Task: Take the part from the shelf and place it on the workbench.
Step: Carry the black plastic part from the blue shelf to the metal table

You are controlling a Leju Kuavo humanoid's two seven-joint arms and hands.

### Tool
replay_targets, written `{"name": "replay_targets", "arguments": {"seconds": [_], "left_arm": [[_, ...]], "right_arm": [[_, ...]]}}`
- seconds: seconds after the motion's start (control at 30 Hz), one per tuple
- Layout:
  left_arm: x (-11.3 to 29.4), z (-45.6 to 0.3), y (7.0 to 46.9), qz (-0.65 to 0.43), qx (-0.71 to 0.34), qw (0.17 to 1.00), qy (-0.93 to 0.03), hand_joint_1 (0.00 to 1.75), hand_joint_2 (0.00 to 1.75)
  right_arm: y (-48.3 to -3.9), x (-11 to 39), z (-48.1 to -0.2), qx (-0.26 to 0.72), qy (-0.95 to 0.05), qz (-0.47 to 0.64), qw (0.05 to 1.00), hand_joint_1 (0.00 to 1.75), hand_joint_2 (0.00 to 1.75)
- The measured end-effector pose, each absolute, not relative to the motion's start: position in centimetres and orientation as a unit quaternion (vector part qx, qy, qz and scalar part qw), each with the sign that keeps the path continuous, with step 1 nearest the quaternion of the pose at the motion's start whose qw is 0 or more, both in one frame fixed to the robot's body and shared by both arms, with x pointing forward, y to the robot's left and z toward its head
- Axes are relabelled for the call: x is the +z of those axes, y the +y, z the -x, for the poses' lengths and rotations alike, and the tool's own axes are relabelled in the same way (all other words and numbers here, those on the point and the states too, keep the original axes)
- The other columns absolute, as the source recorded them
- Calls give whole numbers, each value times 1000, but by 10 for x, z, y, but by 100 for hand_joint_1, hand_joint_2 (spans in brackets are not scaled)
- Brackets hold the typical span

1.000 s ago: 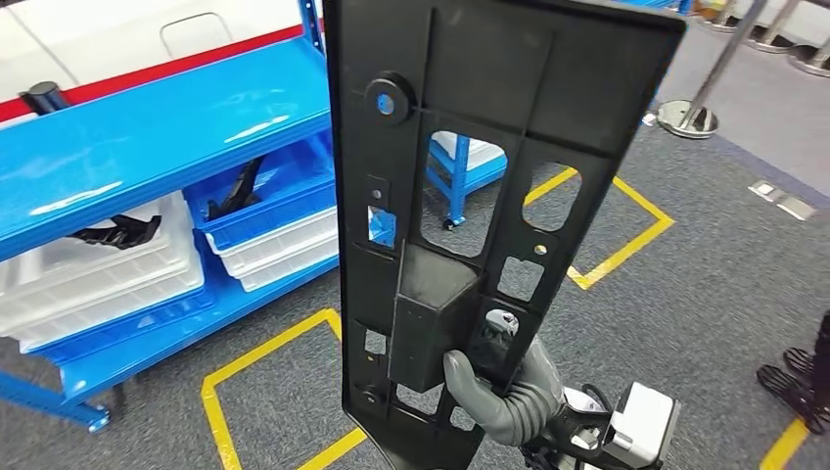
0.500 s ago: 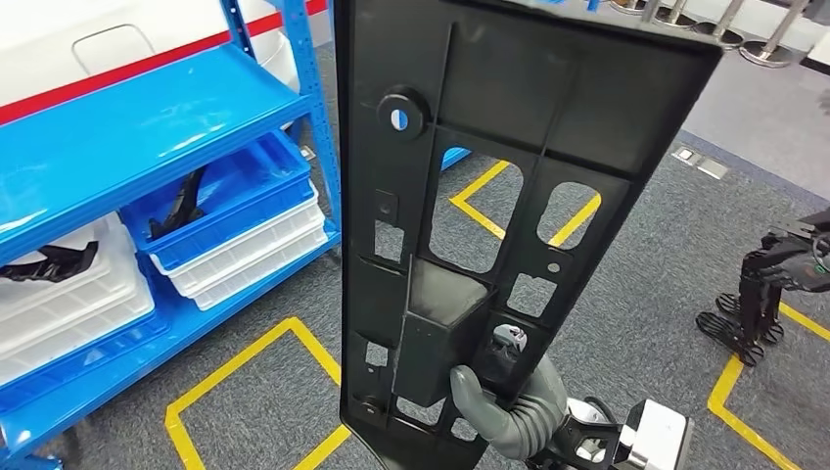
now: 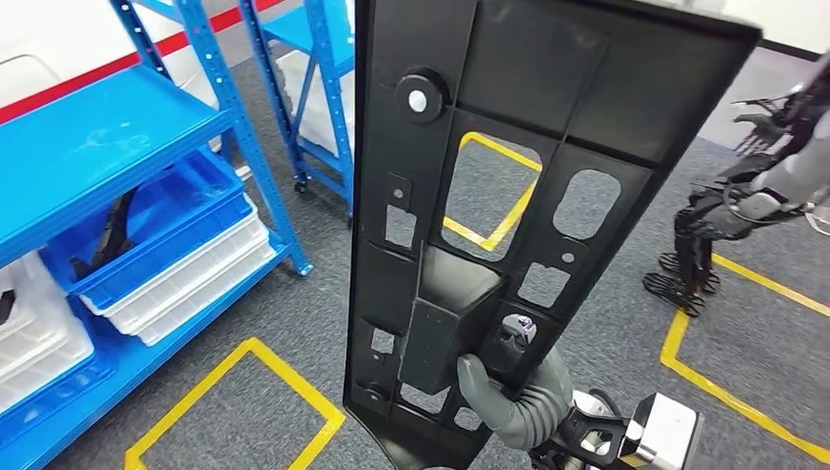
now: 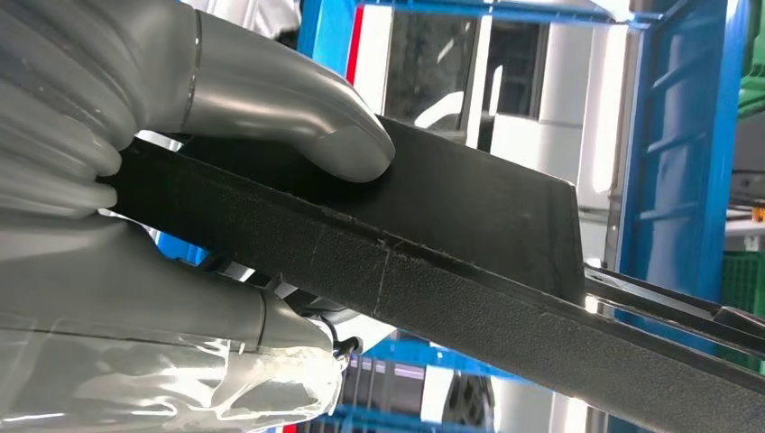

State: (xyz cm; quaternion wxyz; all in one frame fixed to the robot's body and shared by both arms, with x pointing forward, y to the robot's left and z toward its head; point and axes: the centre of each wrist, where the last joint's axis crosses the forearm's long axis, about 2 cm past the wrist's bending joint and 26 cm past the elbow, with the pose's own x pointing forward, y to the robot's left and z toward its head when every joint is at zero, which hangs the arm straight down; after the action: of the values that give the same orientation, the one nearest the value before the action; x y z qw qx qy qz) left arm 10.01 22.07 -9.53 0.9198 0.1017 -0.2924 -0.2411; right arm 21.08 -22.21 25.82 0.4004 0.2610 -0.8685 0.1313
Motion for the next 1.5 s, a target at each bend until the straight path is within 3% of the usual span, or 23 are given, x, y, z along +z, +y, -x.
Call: {"name": "replay_targets", "arguments": {"seconds": [1.5], "left_arm": [[-100,-86,230,-103,-244,930,-256,0,175]], "right_arm": [[-232,255,-202,103,-875,-232,412,175,175]]}}
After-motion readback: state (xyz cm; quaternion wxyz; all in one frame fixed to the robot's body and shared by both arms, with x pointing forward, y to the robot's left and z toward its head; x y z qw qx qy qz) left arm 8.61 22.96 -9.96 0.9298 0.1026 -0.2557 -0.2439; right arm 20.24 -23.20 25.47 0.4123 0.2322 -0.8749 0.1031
